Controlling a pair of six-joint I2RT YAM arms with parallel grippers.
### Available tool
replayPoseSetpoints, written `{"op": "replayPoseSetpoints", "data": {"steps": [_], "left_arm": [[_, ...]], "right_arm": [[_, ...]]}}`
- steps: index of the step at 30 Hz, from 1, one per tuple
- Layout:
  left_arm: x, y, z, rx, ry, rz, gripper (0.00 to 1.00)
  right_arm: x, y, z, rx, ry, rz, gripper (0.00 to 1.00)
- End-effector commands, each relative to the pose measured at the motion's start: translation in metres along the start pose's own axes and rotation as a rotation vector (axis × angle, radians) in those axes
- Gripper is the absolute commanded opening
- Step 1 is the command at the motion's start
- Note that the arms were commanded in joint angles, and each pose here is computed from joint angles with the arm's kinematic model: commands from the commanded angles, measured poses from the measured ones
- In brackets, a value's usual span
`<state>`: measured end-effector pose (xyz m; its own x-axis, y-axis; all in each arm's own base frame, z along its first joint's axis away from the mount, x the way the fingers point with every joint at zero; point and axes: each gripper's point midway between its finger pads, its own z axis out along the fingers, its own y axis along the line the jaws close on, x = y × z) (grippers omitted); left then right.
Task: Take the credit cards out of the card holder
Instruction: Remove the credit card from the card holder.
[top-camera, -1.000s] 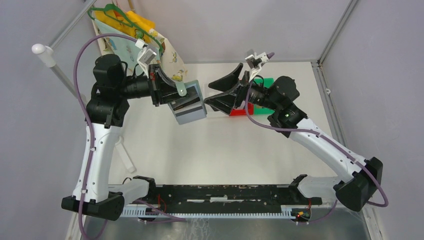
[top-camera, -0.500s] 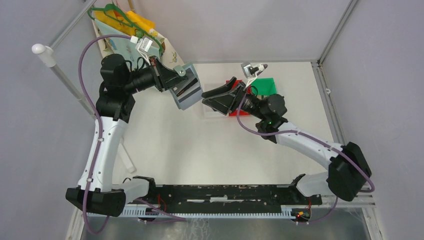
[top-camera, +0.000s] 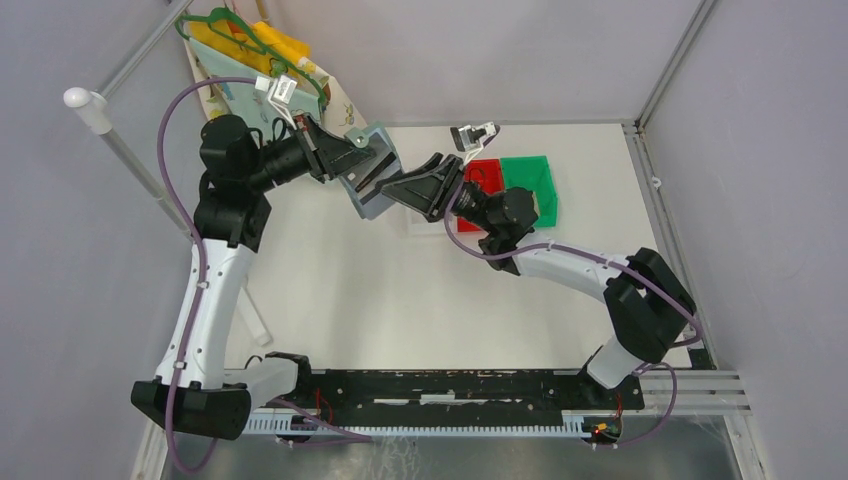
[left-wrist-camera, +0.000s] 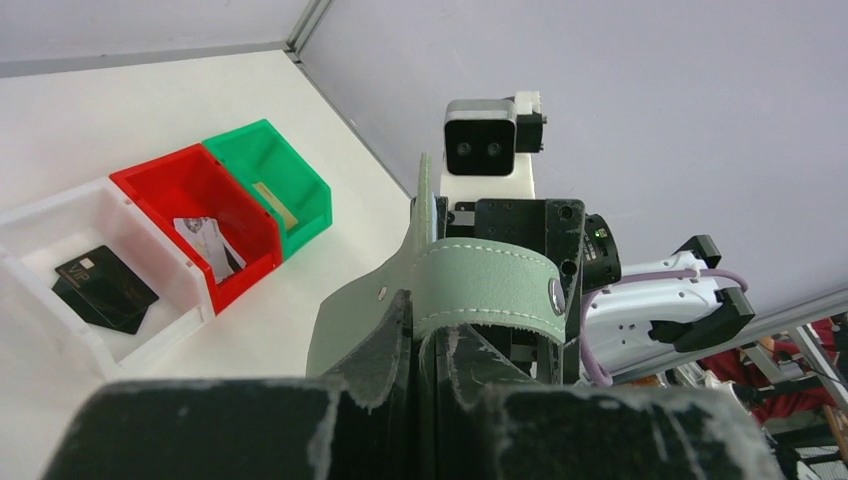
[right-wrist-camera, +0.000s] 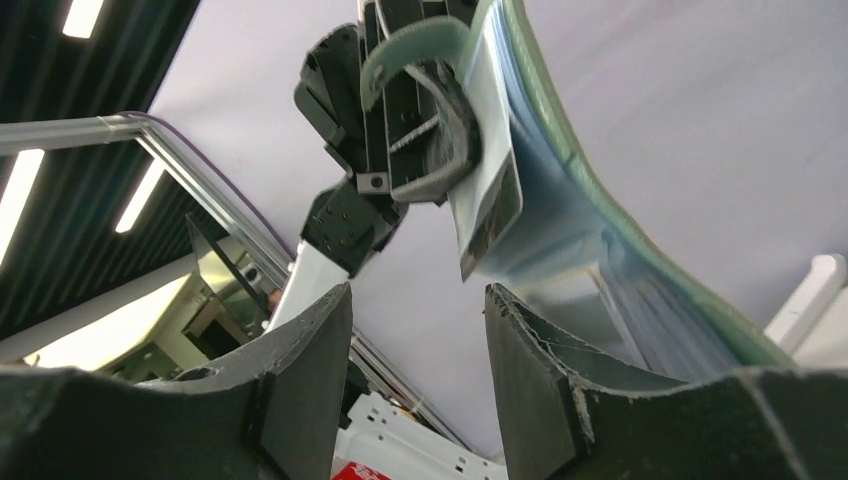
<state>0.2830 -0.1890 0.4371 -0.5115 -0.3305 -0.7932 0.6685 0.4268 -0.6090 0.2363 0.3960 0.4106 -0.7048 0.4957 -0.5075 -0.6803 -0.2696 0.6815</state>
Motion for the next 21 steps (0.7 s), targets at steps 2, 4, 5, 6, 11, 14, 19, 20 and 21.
{"op": "replayPoseSetpoints", "data": {"steps": [2,4,5,6,11,14,19,20,21], "left_arm": [[-0.008,-0.022,-0.008,0.056,-0.052,0.009,0.04],[-0.005,-0.021,-0.009,0.055,-0.051,-0.007,0.04],[-0.003,-0.021,-0.009,0.058,-0.049,-0.015,0.04],[-0.002,-0.022,-0.009,0.063,-0.047,-0.02,0.04],[-0.003,-0.026,-0.011,0.075,-0.053,-0.03,0.04],[-0.002,-0.028,-0.011,0.077,-0.051,-0.046,0.07],[-0.001,-0.034,-0.012,0.1,-0.037,-0.073,0.15],[-0.001,-0.036,-0.012,0.112,-0.031,-0.082,0.17],[0.0,-0.037,-0.012,0.121,-0.023,-0.092,0.19]], "right_arm": [[-0.015,0.037,0.015,-0.166,-0.051,0.019,0.54],[-0.012,0.037,0.019,-0.17,-0.041,0.021,0.54],[-0.01,0.038,0.021,-0.171,-0.033,0.022,0.54],[-0.01,0.038,0.022,-0.172,-0.03,0.022,0.54],[-0.009,0.037,0.024,-0.173,-0.034,0.031,0.49],[-0.008,0.039,0.024,-0.19,-0.042,0.035,0.39],[-0.01,0.042,0.023,-0.204,-0.059,0.042,0.12],[-0.011,0.042,0.022,-0.201,-0.064,0.044,0.09],[-0.012,0.042,0.022,-0.199,-0.068,0.045,0.07]]}}
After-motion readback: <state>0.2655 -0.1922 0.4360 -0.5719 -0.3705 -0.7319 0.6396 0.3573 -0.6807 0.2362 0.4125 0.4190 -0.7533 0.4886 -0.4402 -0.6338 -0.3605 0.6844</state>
